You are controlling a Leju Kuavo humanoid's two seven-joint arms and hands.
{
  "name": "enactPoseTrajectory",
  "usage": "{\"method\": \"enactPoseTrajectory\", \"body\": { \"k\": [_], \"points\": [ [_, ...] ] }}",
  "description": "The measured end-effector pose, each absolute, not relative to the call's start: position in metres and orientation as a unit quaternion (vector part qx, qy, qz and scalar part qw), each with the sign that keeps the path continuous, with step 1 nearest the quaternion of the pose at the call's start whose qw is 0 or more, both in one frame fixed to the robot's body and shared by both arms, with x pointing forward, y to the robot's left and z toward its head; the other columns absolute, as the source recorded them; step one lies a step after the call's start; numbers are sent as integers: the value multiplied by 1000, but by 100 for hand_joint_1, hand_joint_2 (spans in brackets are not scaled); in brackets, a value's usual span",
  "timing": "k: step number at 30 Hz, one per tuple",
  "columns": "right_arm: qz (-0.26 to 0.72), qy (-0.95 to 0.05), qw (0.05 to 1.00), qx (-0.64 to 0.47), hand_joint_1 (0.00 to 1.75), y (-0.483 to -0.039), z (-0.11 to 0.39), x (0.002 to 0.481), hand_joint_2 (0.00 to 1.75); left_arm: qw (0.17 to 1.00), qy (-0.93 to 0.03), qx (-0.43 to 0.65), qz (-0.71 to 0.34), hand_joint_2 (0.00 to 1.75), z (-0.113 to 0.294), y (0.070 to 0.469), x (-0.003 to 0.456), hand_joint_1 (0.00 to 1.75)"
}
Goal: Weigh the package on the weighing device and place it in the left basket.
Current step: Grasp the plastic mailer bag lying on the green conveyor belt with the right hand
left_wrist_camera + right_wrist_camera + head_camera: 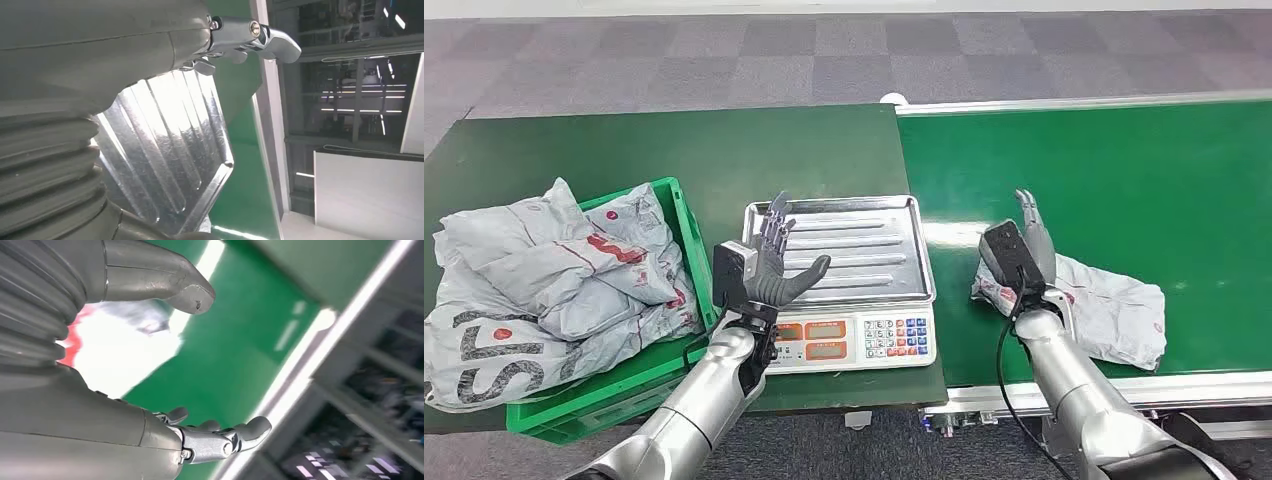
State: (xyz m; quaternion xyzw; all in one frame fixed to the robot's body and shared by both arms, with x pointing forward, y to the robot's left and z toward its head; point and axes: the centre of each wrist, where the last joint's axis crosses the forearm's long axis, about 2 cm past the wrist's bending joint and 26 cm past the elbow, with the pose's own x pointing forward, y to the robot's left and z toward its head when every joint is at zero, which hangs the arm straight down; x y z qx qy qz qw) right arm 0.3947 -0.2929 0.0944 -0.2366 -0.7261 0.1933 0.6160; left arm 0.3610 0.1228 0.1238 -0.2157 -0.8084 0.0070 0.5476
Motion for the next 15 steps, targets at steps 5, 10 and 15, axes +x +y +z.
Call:
{"method": "enactPoseTrajectory", "body": {
  "k": [5, 10, 15],
  "points": [
    [205, -665, 656, -292, 0, -317, 73, 375, 175, 548, -806, -225, 3, 175, 124, 122, 359, 0],
    [210, -632, 674, -321, 0, -338, 57, 357, 175, 546, -806, -230, 1, 175, 127, 121, 359, 0],
    [209, -624, 677, -328, 0, -344, 54, 354, 175, 545, -806, -231, 0, 175, 128, 120, 359, 0]
  ]
}}
